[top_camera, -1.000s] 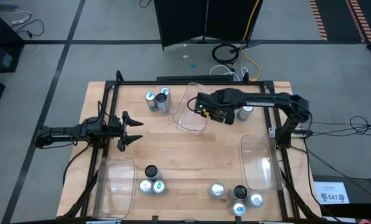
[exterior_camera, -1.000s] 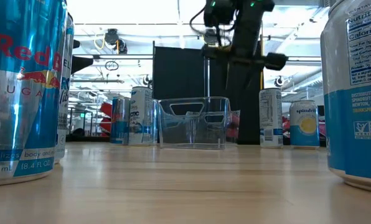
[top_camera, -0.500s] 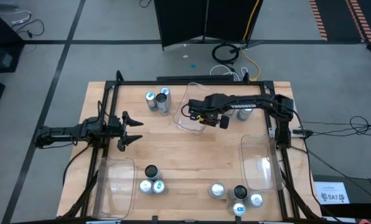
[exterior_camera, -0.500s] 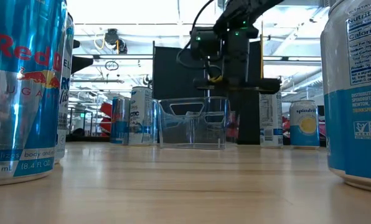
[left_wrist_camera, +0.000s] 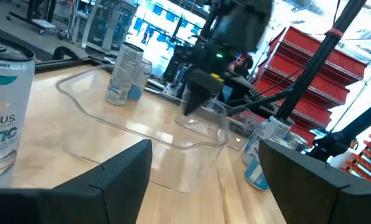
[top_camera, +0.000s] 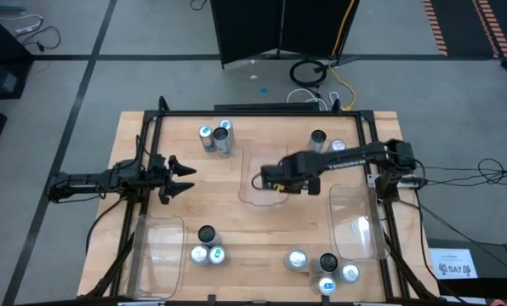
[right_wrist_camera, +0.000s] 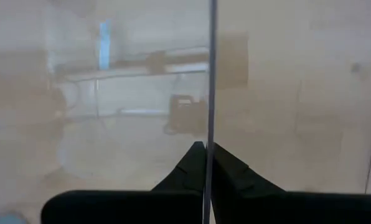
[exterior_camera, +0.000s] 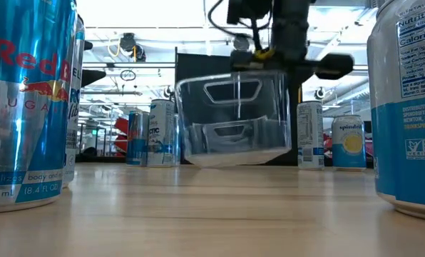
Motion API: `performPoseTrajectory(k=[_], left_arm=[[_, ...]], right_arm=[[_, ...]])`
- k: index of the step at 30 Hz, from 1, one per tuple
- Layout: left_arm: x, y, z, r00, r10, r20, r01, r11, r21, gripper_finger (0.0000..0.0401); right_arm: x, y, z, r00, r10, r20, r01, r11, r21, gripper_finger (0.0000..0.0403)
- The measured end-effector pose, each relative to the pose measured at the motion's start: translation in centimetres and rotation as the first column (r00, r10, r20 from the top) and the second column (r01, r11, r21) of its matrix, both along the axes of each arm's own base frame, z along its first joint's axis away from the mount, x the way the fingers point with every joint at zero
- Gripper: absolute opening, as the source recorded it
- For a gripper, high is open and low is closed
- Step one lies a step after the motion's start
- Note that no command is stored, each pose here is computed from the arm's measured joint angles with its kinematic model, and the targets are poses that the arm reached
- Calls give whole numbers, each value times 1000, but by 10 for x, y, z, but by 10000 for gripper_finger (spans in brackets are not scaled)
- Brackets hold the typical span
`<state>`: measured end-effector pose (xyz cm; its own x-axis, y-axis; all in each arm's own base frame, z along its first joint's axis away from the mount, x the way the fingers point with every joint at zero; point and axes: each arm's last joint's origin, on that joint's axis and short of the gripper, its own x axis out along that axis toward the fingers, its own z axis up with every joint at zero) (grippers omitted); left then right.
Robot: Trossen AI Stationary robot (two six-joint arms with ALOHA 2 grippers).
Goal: Sort soda cans
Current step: Move the top transparent bin to the center of the table, then move the bottom transparent bin to the middle left of the table
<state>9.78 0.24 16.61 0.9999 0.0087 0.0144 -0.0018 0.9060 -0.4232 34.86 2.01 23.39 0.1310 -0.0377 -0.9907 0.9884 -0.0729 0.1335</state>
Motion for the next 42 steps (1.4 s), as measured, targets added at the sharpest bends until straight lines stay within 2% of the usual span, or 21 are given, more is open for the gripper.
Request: performPoseTrajectory(k=[6, 9, 13, 18, 42], left_arm=[[0, 1, 0, 1000, 28, 3, -28, 1000, 4, 304], [0, 1, 0, 999, 32, 4, -32, 999, -1, 304], [0, 1, 1, 999, 41, 6, -41, 999, -2, 304], [0, 3, 1, 994, 105, 12, -105, 994, -3, 304], [0, 3, 2, 995, 98, 25, -98, 995, -6, 304]], right_arm=[[-2, 35, -3, 999, 52, -5, -52, 999, -4, 1], [-5, 41, -3, 998, 58, -14, -58, 997, -49, 0], [-5, 40, -3, 999, 38, -19, -39, 998, -55, 0], [-4, 36, -3, 999, 37, -10, -38, 998, -59, 0], [0, 37, -3, 1000, 1, 31, 0, 999, -49, 44]])
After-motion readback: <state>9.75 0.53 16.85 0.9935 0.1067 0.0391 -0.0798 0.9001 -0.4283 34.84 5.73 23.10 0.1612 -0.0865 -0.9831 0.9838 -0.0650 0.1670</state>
